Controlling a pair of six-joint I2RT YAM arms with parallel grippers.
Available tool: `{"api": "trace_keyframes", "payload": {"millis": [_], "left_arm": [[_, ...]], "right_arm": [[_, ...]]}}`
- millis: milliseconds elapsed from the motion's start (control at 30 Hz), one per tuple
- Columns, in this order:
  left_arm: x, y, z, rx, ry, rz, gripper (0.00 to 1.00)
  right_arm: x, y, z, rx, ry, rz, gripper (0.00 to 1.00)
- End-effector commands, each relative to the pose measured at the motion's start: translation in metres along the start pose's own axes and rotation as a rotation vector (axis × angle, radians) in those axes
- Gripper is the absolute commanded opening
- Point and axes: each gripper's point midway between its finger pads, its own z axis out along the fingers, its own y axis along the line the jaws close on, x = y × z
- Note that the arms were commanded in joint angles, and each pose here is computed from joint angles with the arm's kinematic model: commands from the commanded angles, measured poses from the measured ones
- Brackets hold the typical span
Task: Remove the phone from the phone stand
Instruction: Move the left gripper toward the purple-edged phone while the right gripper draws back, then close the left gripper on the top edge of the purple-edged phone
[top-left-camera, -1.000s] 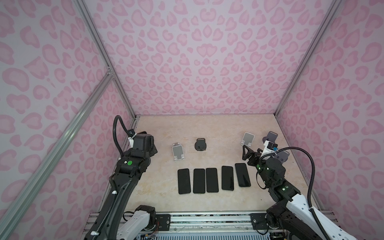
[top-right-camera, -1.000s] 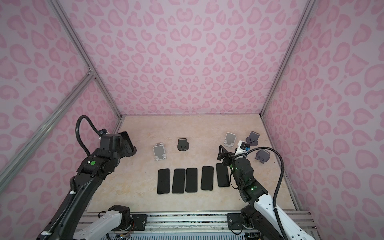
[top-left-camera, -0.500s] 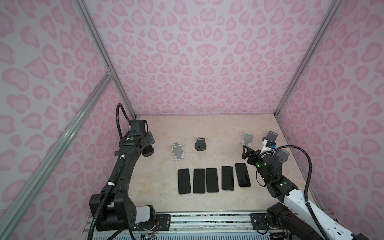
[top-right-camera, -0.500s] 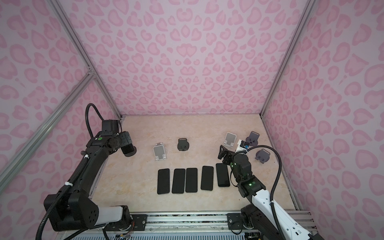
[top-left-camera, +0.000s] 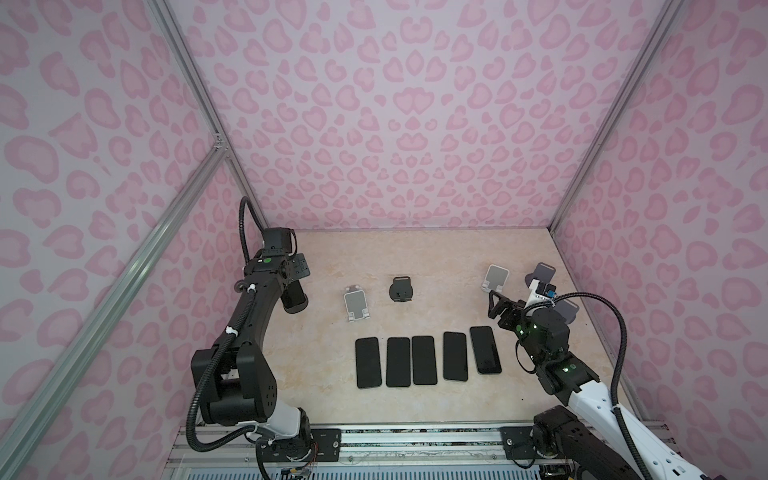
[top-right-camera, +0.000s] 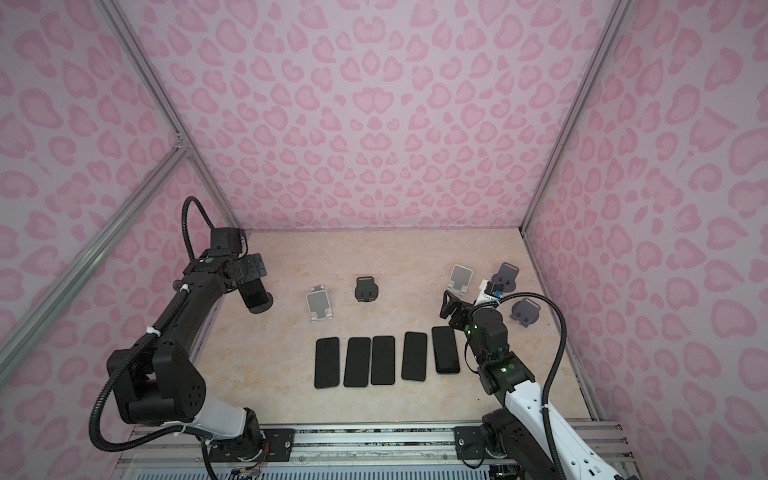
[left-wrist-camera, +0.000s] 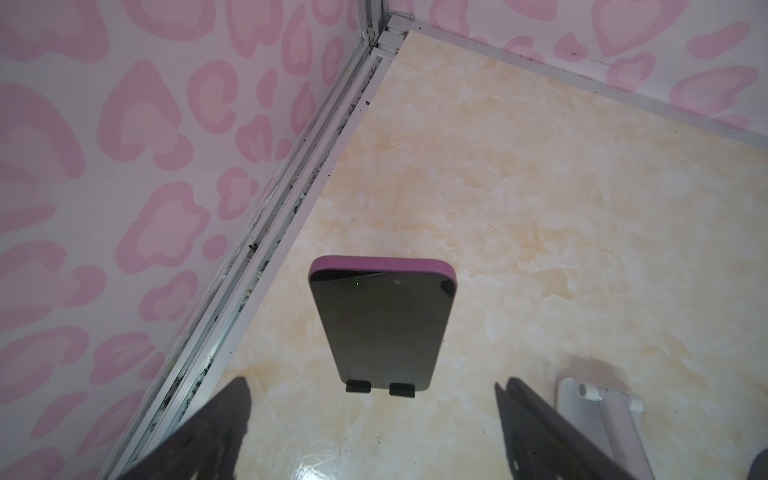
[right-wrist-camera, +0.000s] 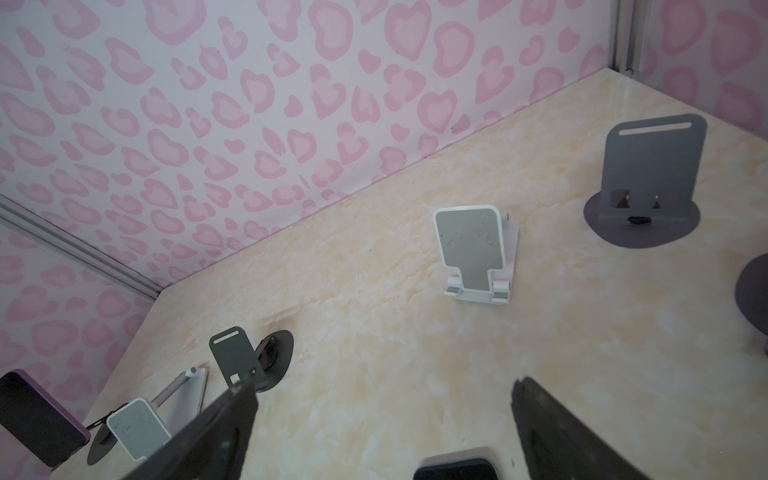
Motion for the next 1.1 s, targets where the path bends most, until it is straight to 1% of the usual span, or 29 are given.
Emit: {"api": "trace_keyframes", "payload": {"millis": [0,133,167,200,367,900,1067], "left_arm": [[-0.011,-0.001,0.007,-0.010,-0.032,0.003,0.96],[-0.007,-0.007,0.016,0.015,-0.012,0.014,0.96],[-0.016,-0.007,0.014,0.015,-0.023,0.009,0.96],[-0.016,-0.009,0.016,0.022,-0.019,0.012,0.96],[-0.016,-0.004,0.021,0.000,-0.018,0.013,0.96],[-0.014,-0.008,0.045,0.015,0.004,0.016,0.96],[-0.012,-0.006,0.050,0.001,0.006,0.019,0.97]], "right_arm": [[0.004,0.001,0.000,-0.013,0.023,-0.005,0.98],[0.002,0.003,-0.001,-0.020,0.032,-0.016,0.98],[0.002,0.003,-0.001,-0.019,0.032,-0.017,0.98],[0.002,0.003,0.000,-0.018,0.034,-0.017,0.98],[0.005,0.002,0.002,-0.021,0.045,-0.014,0.98],[0.006,-0.001,0.003,-0.010,0.048,-0.014,0.98],[0.007,-0.002,0.004,-0.006,0.051,-0.009,0.98]]}}
